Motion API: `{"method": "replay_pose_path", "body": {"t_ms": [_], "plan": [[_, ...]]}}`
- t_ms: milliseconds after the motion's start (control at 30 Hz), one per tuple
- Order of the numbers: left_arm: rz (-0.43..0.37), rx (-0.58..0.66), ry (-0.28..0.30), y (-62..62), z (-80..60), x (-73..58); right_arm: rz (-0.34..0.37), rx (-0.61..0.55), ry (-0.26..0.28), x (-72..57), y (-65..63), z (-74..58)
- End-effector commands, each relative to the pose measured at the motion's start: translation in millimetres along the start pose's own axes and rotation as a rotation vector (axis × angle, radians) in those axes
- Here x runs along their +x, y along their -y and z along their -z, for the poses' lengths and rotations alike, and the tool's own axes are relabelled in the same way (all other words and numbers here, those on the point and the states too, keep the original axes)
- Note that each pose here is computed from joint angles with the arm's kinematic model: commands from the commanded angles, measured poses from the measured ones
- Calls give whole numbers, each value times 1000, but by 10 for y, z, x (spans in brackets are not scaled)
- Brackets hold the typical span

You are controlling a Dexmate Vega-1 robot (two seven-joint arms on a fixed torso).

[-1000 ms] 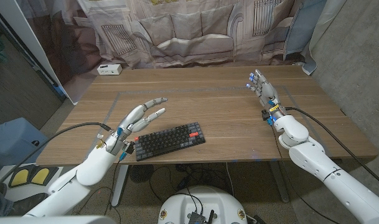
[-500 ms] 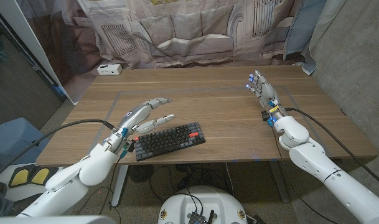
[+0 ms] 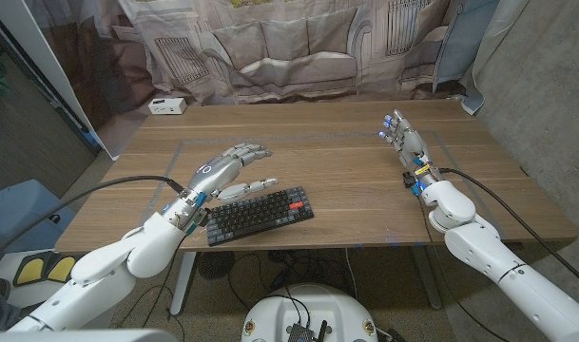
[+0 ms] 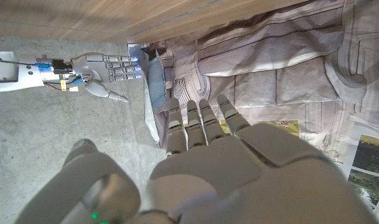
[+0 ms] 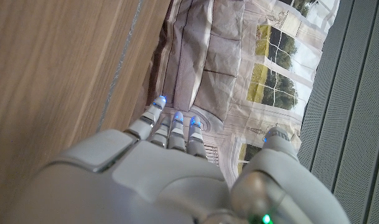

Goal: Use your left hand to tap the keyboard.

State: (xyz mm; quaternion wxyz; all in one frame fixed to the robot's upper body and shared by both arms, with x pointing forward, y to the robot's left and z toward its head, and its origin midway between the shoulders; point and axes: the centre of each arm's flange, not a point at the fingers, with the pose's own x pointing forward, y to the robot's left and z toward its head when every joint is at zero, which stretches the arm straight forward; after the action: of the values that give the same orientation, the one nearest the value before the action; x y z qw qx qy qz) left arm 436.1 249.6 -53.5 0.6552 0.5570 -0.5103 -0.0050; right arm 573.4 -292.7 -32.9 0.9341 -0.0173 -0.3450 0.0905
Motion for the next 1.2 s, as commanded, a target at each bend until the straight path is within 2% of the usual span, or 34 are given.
{"method": "replay_pose_path", "body": {"t_ms": [33, 300, 533, 933, 1200], "plan": [[120, 139, 0, 18, -120, 176, 6, 9, -7, -60, 53, 32], [169, 190, 11, 2, -223, 296, 12, 15, -8, -89, 103, 50], [296, 207, -37, 6, -276, 441, 16, 18, -12, -108, 136, 60], [367, 265, -1, -25, -348, 566, 28, 18, -7, -133, 163, 45], [434, 291, 11, 2, -359, 650, 37, 23, -7, -160, 169, 66]]}}
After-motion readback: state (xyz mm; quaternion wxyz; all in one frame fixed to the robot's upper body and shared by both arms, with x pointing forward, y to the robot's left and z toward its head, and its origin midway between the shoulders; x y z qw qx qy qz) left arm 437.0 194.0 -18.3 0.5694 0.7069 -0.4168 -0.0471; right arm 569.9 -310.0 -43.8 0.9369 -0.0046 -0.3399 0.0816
